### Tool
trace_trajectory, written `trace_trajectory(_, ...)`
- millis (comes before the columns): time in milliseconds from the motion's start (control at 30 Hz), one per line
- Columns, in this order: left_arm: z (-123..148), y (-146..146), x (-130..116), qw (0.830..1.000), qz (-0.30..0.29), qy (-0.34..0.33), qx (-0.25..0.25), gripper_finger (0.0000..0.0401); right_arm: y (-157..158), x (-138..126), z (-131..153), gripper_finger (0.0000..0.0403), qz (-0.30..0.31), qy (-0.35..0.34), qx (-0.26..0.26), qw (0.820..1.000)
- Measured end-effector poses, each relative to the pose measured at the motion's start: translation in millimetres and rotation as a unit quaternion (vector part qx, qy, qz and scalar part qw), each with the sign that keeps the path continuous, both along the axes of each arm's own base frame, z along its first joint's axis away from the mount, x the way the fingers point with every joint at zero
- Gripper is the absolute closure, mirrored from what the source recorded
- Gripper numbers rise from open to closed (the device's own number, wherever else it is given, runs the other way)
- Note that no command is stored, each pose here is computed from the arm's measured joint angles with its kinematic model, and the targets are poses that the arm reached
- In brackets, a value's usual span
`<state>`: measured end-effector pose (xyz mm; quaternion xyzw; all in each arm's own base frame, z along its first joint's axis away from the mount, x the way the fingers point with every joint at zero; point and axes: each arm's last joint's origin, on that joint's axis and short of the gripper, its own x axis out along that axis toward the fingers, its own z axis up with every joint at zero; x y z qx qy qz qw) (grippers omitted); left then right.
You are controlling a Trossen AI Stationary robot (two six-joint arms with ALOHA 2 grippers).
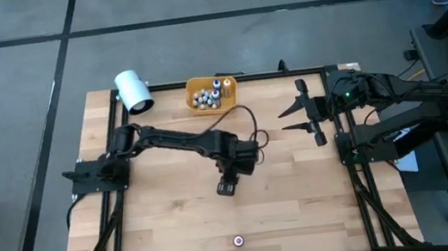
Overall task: Pick & Place food coloring
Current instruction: Put the large orange food coloring bottle into the yellow bin
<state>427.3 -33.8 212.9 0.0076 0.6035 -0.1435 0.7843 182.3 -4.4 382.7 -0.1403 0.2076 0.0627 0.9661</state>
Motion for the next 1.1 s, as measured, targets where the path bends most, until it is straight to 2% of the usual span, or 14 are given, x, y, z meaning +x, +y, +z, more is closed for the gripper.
trace_trajectory(100, 19, 14, -8, 1.0, 0.013, -0.012, 0.015, 0.0257, 0, 0, 0, 0.0243, 0.0, 0.0, 0.0, 1.0)
trace_trajectory(267, 73, 43, -33, 0.994, 0.066, -0.061, 0.066, 0.0257, 0, 0, 0, 0.0243, 0.0, 0.0, 0.0, 1.0)
trace_trajectory(433, 129, 69, -71, 0.977, 0.148, -0.123, 0.09, 0.0257, 0, 0, 0, 0.0243, -0.001, -0.001, 0.0, 1.0)
trace_trajectory(600, 164, 91, -101, 0.957, 0.214, -0.171, 0.1, 0.0257, 0, 2, 3, 0.0243, -0.002, -0.018, 0.0, 1.0)
trace_trajectory(700, 173, 103, -112, 0.949, 0.234, -0.183, 0.106, 0.0257, -1, 3, 5, 0.0243, -0.013, -0.029, 0.001, 0.999)
trace_trajectory(833, 175, 122, -119, 0.944, 0.249, -0.183, 0.118, 0.0257, -3, 3, 7, 0.0243, -0.06, -0.04, 0.004, 0.997)
trace_trajectory(1100, 159, 178, -119, 0.951, 0.226, -0.174, 0.12, 0.0257, -8, 3, 8, 0.0243, -0.143, -0.044, 0.002, 0.989)
